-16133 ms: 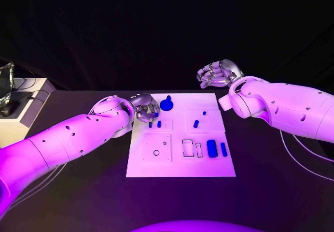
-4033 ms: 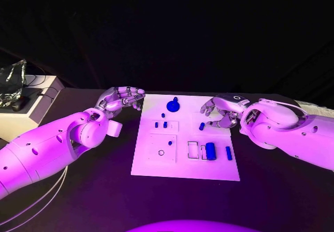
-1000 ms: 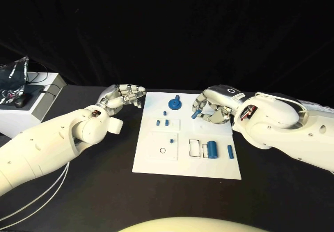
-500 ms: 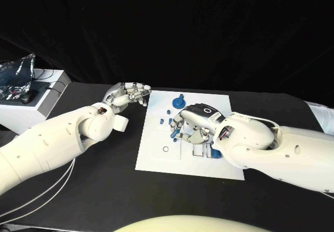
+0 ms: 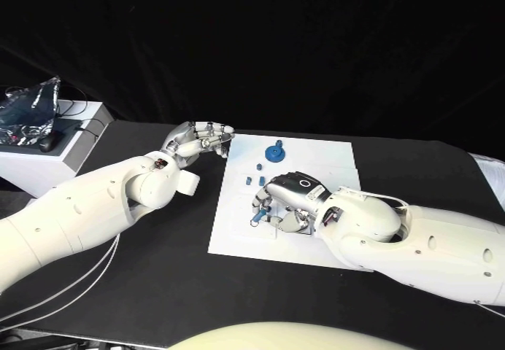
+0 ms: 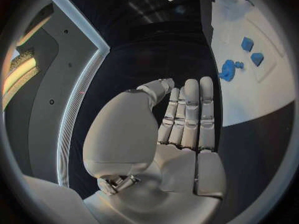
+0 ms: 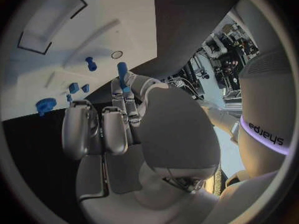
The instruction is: Assemble the parts on the task board
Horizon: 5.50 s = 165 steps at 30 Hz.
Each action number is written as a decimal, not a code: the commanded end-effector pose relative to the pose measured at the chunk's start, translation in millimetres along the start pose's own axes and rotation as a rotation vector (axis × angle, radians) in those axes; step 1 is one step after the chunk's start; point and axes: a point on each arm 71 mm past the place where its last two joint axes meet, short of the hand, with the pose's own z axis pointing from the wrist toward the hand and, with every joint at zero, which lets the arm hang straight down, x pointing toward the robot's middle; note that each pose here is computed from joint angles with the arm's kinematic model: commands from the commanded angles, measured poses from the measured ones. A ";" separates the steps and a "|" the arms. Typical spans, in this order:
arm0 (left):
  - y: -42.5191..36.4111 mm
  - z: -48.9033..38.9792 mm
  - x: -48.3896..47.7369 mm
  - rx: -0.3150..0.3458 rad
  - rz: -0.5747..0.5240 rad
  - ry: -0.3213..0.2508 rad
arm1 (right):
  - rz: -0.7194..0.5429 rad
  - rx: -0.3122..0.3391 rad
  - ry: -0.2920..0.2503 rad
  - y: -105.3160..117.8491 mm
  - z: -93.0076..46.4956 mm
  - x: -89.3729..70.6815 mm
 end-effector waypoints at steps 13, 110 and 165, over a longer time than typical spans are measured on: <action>-0.6 0.7 2.1 0.007 -0.011 0.013 | -0.045 -0.009 0.011 0.9 4.1 12.4; 1.1 -4.4 -4.8 -0.010 -0.004 0.004 | 0.497 0.508 -0.035 -111.4 -73.0 -54.9; 15.1 -17.5 2.9 -0.046 -0.017 0.024 | 0.497 0.936 0.432 -118.2 -93.7 10.2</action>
